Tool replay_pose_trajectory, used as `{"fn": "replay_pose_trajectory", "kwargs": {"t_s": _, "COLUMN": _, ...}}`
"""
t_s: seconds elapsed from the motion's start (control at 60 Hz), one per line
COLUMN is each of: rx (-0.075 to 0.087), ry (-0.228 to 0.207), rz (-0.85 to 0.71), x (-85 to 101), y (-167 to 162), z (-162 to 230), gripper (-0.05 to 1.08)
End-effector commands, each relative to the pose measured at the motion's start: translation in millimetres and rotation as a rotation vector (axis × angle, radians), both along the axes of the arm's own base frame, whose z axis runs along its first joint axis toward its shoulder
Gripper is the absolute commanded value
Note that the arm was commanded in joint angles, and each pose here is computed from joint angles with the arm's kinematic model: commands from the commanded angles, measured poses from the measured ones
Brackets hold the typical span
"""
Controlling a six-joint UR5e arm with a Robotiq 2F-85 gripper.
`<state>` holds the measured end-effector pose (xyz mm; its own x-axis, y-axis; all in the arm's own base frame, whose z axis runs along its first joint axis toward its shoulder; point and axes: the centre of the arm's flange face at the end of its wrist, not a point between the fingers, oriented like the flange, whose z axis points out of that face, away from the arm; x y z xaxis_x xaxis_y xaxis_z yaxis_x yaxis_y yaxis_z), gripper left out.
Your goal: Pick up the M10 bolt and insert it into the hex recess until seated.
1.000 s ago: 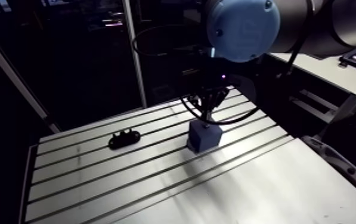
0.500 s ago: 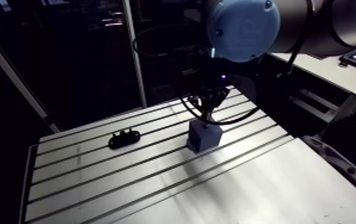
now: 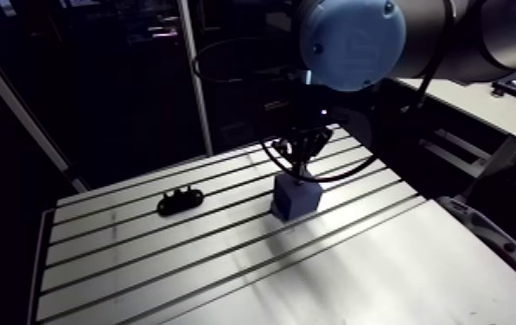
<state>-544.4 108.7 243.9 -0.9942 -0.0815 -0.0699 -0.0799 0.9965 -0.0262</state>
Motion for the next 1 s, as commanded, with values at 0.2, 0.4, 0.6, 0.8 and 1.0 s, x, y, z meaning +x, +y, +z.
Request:
{"fn": "replay_pose_trajectory", "kwargs": {"t_s": 0.2, "rx": -0.006, "ry": -0.011, "rz": 0.001, "x": 3.2, "y": -1.5, "z": -5.4, "gripper": 1.08}}
{"fn": "replay_pose_trajectory", "kwargs": {"t_s": 0.4, "rx": -0.004, "ry": -0.016, "rz": -0.001, "x": 4.8, "y": -1.1, "z": -7.5, "gripper": 1.08}}
{"fn": "replay_pose_trajectory", "kwargs": {"t_s": 0.6, "rx": -0.003, "ry": -0.016, "rz": -0.003, "x": 5.1, "y": -0.1, "z": -7.5, "gripper": 1.08}}
{"fn": "replay_pose_trajectory", "kwargs": {"t_s": 0.8, "rx": -0.003, "ry": -0.016, "rz": 0.0, "x": 4.4, "y": -0.5, "z": -7.7, "gripper": 1.08}}
{"fn": "replay_pose_trajectory", "kwargs": {"t_s": 1.0, "rx": -0.005, "ry": -0.02, "rz": -0.001, "x": 4.2, "y": 0.2, "z": -10.1, "gripper": 1.08}}
